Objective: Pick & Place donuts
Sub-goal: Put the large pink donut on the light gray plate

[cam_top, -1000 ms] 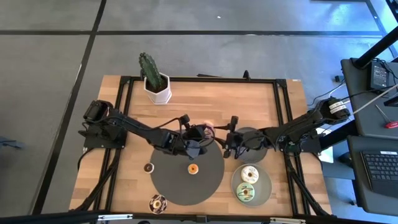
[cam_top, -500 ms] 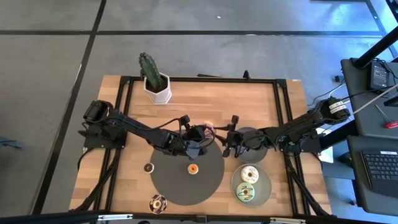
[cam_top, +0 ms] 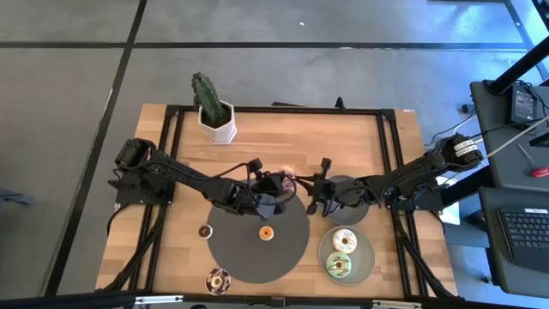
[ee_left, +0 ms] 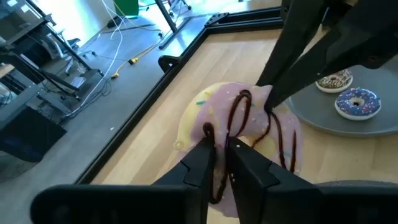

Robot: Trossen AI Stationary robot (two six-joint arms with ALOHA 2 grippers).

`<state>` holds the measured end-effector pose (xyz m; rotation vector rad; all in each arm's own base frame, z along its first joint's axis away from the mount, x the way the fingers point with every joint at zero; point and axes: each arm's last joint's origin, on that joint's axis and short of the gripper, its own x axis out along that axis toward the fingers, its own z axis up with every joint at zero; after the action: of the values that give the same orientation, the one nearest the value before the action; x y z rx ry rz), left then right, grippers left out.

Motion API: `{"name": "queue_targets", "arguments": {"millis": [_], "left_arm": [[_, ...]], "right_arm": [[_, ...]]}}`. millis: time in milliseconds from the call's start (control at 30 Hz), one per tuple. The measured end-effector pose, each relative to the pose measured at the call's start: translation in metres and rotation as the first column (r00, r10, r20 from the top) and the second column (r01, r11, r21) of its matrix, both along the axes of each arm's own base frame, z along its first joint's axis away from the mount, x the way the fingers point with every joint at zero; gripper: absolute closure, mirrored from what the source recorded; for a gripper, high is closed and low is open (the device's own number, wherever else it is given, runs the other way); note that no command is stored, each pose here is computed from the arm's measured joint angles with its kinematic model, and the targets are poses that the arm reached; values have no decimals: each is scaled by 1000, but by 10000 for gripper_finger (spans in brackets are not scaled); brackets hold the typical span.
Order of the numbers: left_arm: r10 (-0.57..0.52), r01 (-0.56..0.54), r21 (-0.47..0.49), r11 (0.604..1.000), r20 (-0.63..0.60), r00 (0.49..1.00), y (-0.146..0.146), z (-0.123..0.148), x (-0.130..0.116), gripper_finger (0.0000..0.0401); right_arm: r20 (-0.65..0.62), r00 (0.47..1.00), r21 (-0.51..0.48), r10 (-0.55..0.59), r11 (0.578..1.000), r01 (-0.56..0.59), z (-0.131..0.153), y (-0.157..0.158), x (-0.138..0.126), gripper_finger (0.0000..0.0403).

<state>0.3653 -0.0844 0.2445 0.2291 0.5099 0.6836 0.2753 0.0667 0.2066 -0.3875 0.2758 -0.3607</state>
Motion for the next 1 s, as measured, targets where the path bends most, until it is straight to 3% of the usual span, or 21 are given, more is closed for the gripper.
{"name": "queue_targets", "arguments": {"millis": [233,400,567,633,767,867,1000], "left_arm": [[-23,23,4,1000,-1,1000,-10,0,-3,293],[-44,45,19,999,-23,999,-19,5,-11,258],[-71,71,12,997,-31,997,-28,9,-20,245],[-74,74,7,997,-24,997,-30,10,-21,244],[-74,74,7,997,-25,997,-30,10,-21,248],[-66,66,3,998,-24,998,-27,10,-20,251],[-63,62,-21,998,-18,998,-25,9,-19,253]], "right_arm": [[15,997,-6,-75,997,75,2,-2,-2,387],[48,994,75,-96,993,93,18,-4,-15,387],[-38,995,235,-92,967,98,33,-10,-52,387],[-78,995,376,-63,922,88,36,-12,-71,387],[-198,979,626,46,774,90,36,-10,-108,387],[-247,961,707,127,701,90,36,-3,-128,387],[-291,934,763,209,640,95,34,8,-145,386]]}}
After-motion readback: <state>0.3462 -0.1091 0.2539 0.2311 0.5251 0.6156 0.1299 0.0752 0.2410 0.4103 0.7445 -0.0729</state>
